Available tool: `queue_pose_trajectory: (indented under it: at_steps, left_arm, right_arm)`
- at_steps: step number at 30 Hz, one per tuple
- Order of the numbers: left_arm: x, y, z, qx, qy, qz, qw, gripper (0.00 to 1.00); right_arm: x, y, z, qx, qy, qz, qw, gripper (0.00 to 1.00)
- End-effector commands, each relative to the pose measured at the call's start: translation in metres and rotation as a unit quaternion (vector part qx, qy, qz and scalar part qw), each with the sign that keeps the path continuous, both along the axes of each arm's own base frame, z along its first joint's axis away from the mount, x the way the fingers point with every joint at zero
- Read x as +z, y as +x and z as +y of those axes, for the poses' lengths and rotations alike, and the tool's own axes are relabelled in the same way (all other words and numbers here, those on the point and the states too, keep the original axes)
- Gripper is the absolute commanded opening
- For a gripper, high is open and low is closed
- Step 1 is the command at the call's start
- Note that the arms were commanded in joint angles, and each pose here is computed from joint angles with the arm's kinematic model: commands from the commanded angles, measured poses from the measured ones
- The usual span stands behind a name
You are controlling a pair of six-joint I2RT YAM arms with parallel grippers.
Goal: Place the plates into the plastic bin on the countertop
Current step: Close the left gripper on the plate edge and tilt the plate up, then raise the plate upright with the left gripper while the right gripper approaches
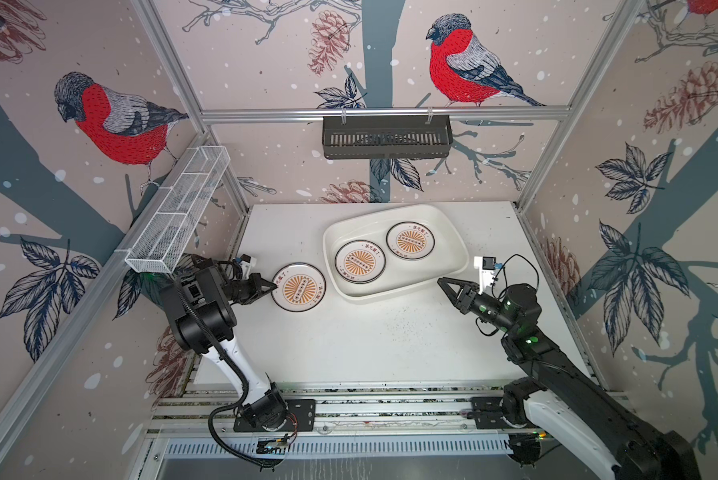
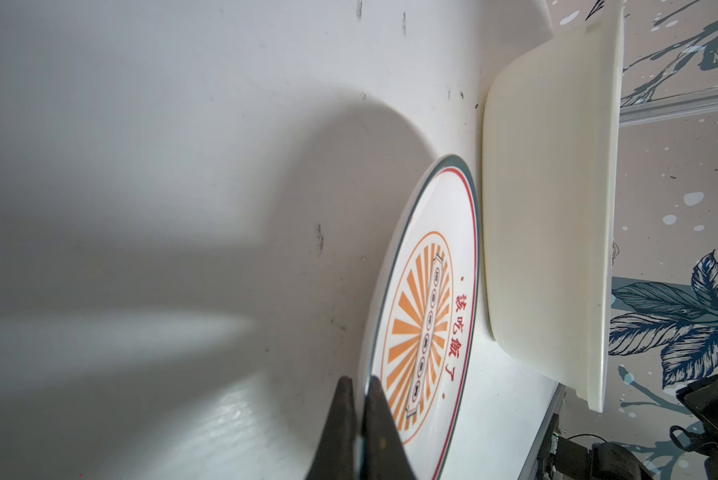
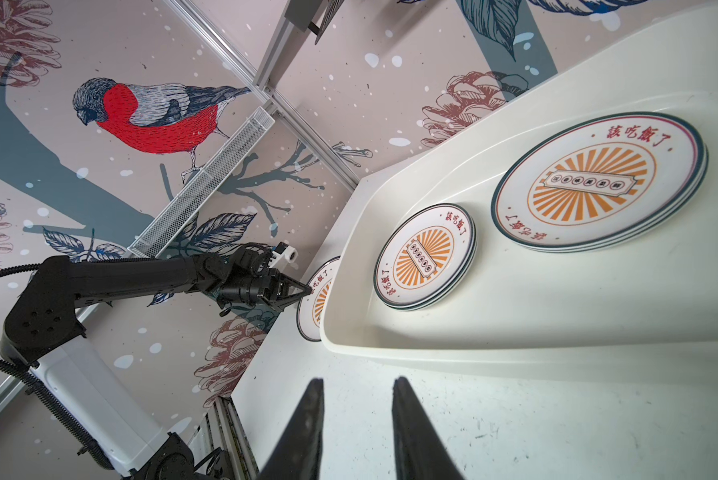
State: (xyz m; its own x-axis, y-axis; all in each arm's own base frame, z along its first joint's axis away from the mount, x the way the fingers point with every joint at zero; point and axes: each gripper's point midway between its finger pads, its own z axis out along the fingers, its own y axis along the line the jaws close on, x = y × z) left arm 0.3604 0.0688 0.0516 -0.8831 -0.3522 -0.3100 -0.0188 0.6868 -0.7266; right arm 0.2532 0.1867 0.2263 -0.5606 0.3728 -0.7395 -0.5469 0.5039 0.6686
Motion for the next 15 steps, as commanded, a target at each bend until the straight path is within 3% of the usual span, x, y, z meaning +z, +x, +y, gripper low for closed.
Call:
queue_pose_trajectory:
  at_steps: [1, 15]
  left_arm:
    - [0.014, -0.002, -0.001, -0.003, -0.009, -0.017, 1.000, 0.00]
    - [0.053, 0.007, 0.005, 0.013, -0.038, -0.061, 0.997, 0.00]
  right_arm:
    - [0.013, 0.000, 0.003, 0.006, 0.012, -0.020, 1.000, 0.30]
    - [0.013, -0.001, 0.003, 0.007, 0.008, -0.020, 1.000, 0.30]
